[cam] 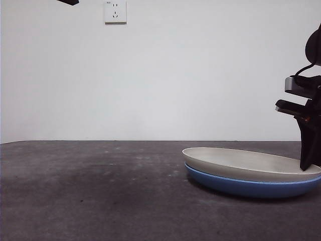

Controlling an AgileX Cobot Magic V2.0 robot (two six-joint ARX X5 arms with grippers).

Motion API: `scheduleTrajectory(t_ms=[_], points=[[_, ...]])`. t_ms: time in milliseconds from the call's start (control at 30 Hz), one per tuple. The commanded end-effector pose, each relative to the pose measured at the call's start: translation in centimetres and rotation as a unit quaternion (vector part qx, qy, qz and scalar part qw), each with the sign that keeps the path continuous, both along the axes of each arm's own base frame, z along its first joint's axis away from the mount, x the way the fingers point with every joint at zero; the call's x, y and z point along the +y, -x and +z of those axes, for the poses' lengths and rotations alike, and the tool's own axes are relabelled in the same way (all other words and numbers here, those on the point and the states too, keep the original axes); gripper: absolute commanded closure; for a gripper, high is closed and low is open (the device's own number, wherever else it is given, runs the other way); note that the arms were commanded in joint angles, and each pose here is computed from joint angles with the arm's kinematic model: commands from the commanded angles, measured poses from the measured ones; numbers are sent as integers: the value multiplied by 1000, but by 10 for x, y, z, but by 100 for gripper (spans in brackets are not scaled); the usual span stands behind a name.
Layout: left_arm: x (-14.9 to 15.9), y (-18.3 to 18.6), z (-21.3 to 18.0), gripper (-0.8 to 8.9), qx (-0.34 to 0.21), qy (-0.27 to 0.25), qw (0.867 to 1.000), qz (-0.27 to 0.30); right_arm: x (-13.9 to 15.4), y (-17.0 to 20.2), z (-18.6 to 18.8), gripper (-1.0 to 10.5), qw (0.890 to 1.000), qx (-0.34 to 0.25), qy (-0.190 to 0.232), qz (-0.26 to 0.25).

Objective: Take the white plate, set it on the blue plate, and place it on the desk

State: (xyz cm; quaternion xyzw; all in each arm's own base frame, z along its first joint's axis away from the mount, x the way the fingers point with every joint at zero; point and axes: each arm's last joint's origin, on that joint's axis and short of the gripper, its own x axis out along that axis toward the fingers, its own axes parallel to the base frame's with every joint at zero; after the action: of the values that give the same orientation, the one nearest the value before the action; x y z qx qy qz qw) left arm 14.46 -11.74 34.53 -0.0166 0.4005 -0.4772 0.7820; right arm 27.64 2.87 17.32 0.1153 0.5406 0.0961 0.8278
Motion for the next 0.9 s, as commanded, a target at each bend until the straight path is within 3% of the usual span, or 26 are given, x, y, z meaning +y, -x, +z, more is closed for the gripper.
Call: scheduleTrajectory(t_ms=[33,533,900], points=[[-2,-1,2,502,-12,2,1000,-10,1,-1,1,932,1000,-1,-6,0],[-3,-2,4,502,-21,8,1000,-10,1,11,35,932,998,-56,-39,-11],[-3,-2,4,502,-20,7,1000,-10,4,21,57,932,992,-91,-93,4]])
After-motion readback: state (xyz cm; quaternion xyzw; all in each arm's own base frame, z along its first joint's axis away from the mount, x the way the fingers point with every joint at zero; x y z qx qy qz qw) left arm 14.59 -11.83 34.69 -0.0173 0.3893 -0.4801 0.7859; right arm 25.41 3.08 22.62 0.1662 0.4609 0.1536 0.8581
